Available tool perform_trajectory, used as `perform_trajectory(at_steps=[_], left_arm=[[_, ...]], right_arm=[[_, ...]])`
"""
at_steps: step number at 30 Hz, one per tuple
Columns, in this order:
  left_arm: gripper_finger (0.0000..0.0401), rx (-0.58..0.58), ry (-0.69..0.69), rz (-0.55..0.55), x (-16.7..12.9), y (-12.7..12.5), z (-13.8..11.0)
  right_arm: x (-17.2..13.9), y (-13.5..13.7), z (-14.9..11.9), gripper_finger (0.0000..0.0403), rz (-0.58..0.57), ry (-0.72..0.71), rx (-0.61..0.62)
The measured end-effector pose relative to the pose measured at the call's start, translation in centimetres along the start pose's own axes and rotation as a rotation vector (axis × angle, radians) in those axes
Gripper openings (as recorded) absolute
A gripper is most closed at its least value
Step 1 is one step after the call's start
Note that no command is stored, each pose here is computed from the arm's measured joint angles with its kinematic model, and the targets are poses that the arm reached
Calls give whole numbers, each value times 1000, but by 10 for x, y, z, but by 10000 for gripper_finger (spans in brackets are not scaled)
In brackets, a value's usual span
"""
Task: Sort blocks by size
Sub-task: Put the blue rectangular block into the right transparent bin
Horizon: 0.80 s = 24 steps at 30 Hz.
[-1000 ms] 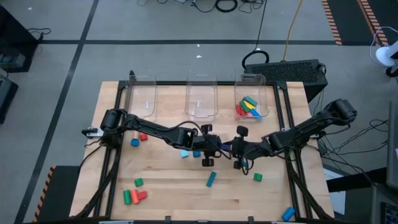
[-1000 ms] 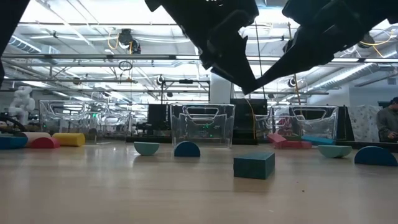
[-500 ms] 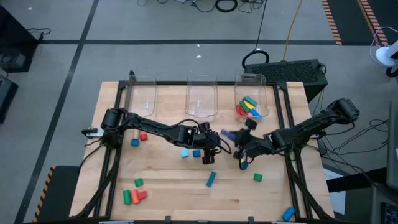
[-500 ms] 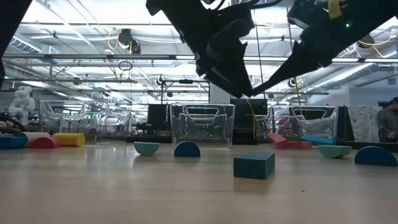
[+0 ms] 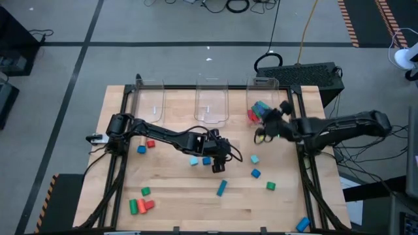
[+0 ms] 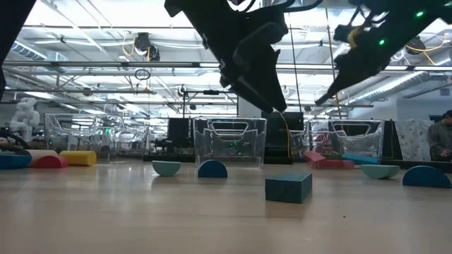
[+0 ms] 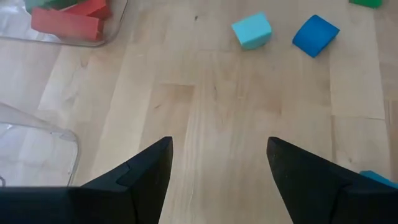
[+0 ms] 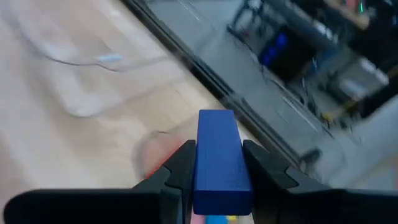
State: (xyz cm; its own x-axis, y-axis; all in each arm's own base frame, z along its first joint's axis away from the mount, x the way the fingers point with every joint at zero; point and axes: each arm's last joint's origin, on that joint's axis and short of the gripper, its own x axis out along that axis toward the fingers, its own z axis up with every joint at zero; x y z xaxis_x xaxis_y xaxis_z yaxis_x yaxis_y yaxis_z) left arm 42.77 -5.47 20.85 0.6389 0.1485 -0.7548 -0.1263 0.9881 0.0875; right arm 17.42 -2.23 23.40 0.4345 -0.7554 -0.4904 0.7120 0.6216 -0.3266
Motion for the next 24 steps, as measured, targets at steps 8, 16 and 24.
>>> perform_trajectory(at_steps=[8, 16, 24], left_arm=[[262, 13, -6, -20, -3, -11, -1], [262, -1, -3, -53, -8, -31, -5], [262, -154, 3, -78, -12, -44, -8]], right_arm=[[40, -32, 0, 93, -61, 177, 44], [76, -45, -6, 106, 96, 316, 82], [88, -65, -10, 159, 229, 358, 179]])
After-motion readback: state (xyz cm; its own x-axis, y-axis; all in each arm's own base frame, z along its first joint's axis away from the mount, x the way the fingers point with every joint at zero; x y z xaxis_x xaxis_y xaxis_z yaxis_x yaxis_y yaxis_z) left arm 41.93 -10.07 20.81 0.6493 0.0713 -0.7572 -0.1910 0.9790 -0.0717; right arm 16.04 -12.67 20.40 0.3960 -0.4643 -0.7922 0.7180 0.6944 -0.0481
